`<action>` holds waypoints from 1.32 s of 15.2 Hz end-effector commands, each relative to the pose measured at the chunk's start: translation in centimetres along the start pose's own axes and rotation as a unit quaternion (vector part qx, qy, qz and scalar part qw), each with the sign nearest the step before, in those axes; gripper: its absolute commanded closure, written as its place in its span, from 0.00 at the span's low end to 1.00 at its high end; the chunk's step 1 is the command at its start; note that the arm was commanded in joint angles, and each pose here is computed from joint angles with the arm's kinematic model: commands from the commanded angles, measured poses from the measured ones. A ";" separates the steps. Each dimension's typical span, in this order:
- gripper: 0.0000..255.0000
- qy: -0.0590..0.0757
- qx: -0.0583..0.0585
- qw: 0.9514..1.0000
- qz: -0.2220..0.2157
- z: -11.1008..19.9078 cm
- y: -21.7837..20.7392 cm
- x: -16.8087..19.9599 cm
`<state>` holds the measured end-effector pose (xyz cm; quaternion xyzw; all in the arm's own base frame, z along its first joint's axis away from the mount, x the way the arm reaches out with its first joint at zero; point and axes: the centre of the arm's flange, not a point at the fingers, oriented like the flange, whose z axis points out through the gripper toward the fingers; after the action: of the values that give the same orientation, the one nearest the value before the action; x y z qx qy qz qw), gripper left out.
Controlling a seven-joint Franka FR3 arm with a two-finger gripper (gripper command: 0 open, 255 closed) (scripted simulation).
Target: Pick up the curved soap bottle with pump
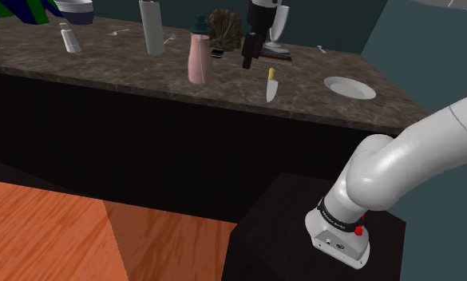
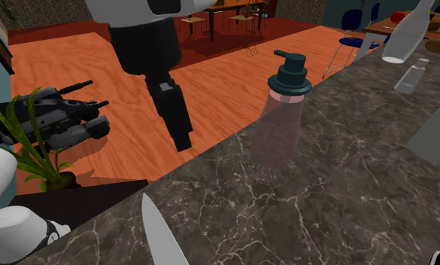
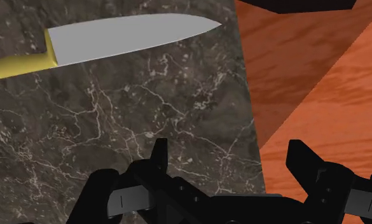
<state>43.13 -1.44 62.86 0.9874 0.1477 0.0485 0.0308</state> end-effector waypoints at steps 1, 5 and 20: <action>0.00 0.010 0.006 1.000 -0.014 -0.4 0.8 2.2; 0.00 0.031 0.019 0.999 -0.040 -1.8 2.5 6.5; 0.00 0.075 0.046 0.991 -0.097 -2.4 5.3 15.8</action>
<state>59.45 -1.60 67.48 0.9624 0.2466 0.1122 -0.0214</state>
